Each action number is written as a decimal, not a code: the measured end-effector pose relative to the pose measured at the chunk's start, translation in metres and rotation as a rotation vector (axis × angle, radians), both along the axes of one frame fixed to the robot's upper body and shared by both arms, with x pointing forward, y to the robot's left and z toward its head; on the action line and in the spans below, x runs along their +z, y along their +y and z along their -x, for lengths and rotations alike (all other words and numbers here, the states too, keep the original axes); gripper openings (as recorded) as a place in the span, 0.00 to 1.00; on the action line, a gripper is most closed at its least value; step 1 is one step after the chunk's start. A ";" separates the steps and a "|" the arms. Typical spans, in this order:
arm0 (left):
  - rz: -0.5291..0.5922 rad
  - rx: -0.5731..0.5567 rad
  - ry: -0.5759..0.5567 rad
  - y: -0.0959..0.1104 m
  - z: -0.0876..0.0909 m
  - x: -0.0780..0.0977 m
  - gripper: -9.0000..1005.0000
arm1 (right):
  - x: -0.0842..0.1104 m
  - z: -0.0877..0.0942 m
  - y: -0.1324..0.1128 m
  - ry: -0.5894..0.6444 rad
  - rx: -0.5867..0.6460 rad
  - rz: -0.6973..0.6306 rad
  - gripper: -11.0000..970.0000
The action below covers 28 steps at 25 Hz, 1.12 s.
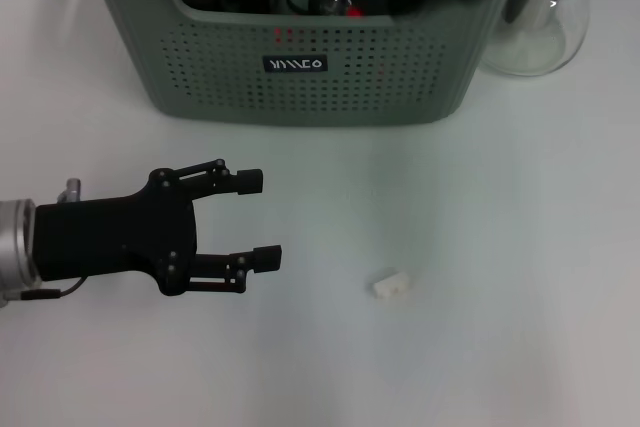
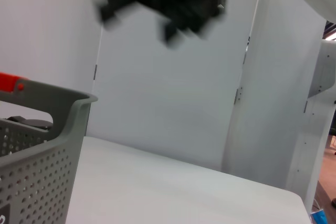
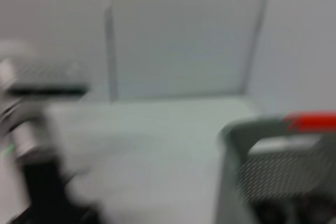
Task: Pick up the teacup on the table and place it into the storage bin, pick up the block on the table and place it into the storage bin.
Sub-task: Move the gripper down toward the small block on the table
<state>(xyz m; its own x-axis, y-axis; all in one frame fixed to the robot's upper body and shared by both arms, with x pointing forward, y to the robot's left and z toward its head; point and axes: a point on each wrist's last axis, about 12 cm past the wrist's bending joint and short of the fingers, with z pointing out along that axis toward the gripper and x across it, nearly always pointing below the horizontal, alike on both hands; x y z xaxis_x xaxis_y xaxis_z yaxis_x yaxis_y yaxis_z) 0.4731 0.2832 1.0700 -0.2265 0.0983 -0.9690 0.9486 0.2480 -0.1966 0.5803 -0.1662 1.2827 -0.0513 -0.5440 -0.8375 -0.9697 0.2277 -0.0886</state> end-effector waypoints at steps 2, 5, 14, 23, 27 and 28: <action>-0.003 0.000 0.000 0.001 0.000 0.000 0.87 | -0.009 0.007 -0.007 0.049 0.034 0.031 0.78; -0.007 -0.003 -0.001 0.001 0.000 0.000 0.87 | -0.029 0.013 -0.010 0.121 0.073 0.104 0.78; -0.014 -0.003 -0.006 0.001 -0.003 0.001 0.87 | -0.098 0.020 0.027 0.303 0.225 0.466 0.77; -0.009 0.006 0.000 0.001 -0.001 -0.001 0.87 | -0.135 0.023 0.059 0.284 0.300 0.655 0.76; -0.004 0.007 0.002 0.000 0.000 -0.001 0.87 | -0.144 0.026 0.069 0.231 0.330 0.699 0.74; -0.004 0.007 0.002 0.000 0.000 -0.001 0.87 | -0.146 0.027 0.072 0.220 0.335 0.708 0.74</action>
